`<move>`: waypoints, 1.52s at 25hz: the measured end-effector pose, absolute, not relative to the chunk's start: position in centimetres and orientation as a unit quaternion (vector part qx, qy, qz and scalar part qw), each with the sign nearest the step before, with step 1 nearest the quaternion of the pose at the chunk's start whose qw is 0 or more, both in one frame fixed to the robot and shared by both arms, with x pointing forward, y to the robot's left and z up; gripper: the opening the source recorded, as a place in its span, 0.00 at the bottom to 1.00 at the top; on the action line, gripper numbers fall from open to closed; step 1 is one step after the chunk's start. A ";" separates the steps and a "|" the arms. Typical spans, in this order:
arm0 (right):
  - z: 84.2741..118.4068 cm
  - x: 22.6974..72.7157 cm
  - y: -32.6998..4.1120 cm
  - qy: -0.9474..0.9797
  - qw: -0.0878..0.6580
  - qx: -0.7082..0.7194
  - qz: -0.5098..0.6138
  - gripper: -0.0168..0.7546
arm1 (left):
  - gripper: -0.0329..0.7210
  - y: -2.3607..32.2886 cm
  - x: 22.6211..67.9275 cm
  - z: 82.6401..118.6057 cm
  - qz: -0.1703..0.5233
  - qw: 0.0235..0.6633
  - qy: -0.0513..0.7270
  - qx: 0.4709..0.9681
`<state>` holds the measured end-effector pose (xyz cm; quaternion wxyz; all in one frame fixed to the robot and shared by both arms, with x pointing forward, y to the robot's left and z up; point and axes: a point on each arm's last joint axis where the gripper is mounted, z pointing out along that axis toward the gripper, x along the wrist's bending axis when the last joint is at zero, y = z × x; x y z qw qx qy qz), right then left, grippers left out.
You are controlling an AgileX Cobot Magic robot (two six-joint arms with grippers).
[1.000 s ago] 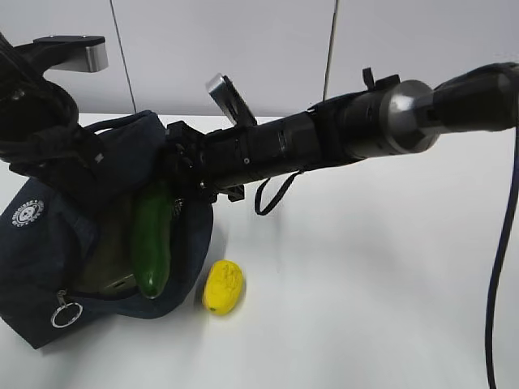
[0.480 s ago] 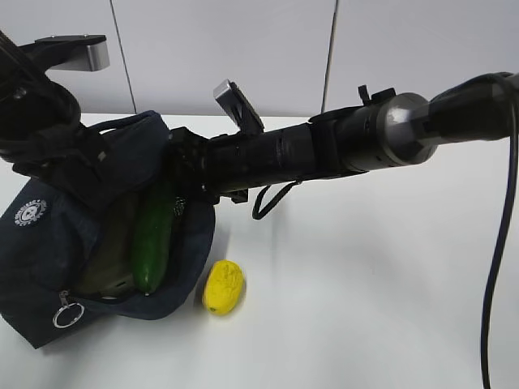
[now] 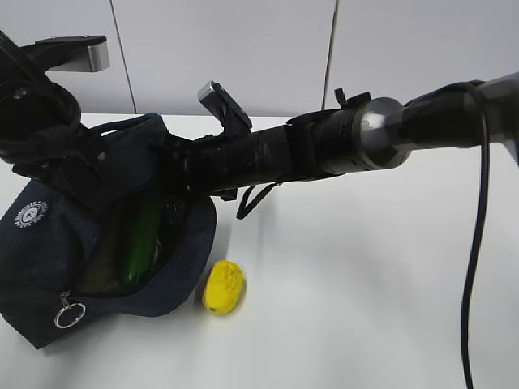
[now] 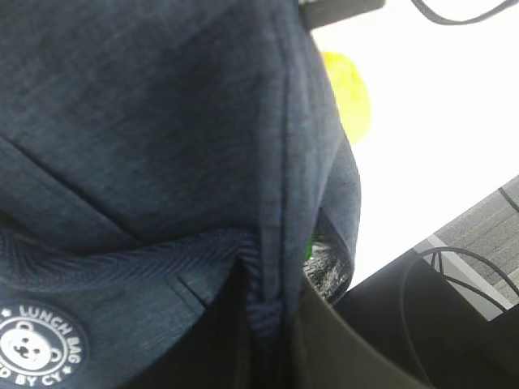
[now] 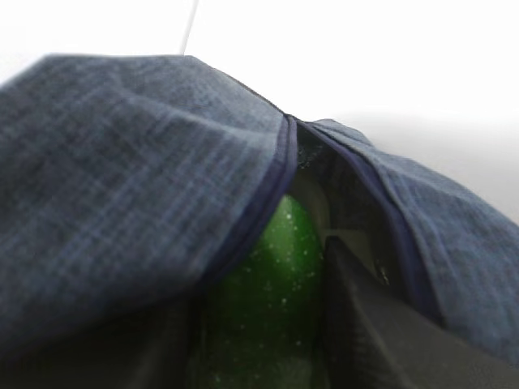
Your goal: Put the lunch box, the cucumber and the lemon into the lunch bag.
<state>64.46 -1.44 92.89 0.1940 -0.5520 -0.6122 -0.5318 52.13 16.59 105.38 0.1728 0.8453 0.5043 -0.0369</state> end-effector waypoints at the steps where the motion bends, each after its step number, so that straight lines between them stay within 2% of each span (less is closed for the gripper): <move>1: 92.8 64.5 -1.2 -0.613 0.196 -0.549 -0.533 0.44 | 0.05 16.6 52.1 105.4 -0.037 0.173 0.504 0.845; 6: 92.5 64.5 -0.4 -0.617 0.212 -0.536 -0.536 0.49 | 0.05 16.6 52.1 105.4 -0.038 0.172 0.504 0.845; 11: 92.5 64.3 -0.2 -0.618 0.222 -0.529 -0.537 0.71 | 0.05 16.6 52.1 105.4 -0.040 0.172 0.505 0.845; 13: 92.6 64.2 -0.2 -0.619 0.232 -0.522 -0.539 0.75 | 0.05 16.6 52.1 105.4 -0.040 0.173 0.505 0.845; 19: 92.8 64.0 -0.3 -0.619 0.250 -0.512 -0.540 0.77 | 0.05 16.5 52.1 105.4 -0.042 0.172 0.505 0.845; 29: 92.3 64.5 -4.3 -0.660 0.299 -0.494 -0.481 0.78 | 0.05 16.5 52.0 105.4 -0.044 0.174 0.506 0.844; 38: 96.7 63.6 -7.4 -0.747 0.244 -0.462 -0.412 0.78 | 0.05 16.5 52.0 105.4 -0.046 0.175 0.506 0.843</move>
